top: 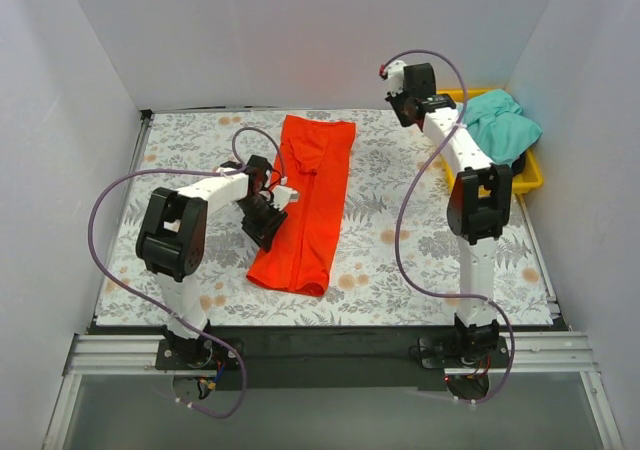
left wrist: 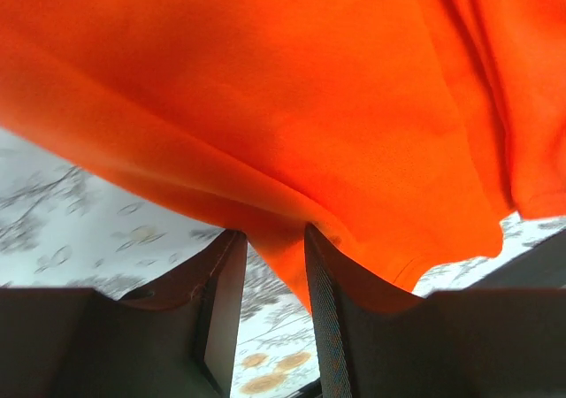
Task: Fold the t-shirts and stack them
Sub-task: Fold the tshirt
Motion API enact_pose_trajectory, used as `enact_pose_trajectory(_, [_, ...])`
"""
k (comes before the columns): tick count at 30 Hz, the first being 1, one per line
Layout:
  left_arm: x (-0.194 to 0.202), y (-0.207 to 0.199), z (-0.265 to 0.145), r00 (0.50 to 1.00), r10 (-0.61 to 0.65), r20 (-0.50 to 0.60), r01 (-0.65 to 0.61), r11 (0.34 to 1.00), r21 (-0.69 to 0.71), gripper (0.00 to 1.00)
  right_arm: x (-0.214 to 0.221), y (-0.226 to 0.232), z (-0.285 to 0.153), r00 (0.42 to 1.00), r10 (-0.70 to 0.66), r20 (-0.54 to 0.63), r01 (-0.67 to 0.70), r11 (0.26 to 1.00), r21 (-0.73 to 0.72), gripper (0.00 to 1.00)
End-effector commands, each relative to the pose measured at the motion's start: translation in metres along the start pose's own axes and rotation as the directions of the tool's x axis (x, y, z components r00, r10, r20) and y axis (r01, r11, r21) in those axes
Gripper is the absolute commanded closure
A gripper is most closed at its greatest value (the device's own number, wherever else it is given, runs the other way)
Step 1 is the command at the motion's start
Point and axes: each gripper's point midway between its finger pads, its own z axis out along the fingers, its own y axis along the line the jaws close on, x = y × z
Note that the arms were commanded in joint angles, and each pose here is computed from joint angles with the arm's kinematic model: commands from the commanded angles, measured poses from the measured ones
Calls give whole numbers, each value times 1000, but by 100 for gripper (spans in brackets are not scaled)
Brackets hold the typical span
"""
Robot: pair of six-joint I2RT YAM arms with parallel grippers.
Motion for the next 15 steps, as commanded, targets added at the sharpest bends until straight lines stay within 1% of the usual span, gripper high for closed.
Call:
enact_pose_trajectory(1, [-7,-19,3,1000,0,12,-1,998,63,69,5,12,-35,1000,-2,-22,0,993,-117,80])
enact_pose_trajectory(2, [-12,-28,-2,1000,-6,19,4,994,112,69,8,17,-39,1000,-3,-29,-2,990,-144,80])
enact_pose_trajectory(5, [-16,-49,-13,999,21,28,-25,984,176,69,16,45,-49,999,17,-51,-30,963,-267,80])
enact_pose_trajectory(6, [-19,-52,-19,999,21,44,-28,982,185,68,17,52,-51,998,21,-54,-36,954,-298,80])
enact_pose_trajectory(7, [-20,-51,-24,998,9,57,-20,983,185,68,20,64,-54,998,21,-66,-43,937,-347,83])
enact_pose_trajectory(8, [-24,-55,-31,996,-8,86,-12,975,221,68,20,73,-54,997,14,-71,-39,930,-364,83])
enact_pose_trajectory(9, [-32,-48,-46,990,-35,134,3,973,232,68,21,80,-54,997,11,-78,-40,925,-378,84])
enact_pose_trajectory(11, [-37,-44,-60,985,-69,156,27,965,262,68,21,100,-56,996,7,-85,-43,902,-430,85])
enact_pose_trajectory(12, [-40,-34,-66,980,-98,171,51,965,257,68,20,109,-58,996,8,-87,-46,891,-451,85])
enact_pose_trajectory(14, [-60,-17,-84,964,-107,243,53,975,217,68,15,136,-66,996,16,-84,-57,852,-520,87])
enact_pose_trajectory(15, [-65,-6,-90,955,-131,265,77,976,203,68,15,146,-69,996,15,-86,-60,839,-541,88])
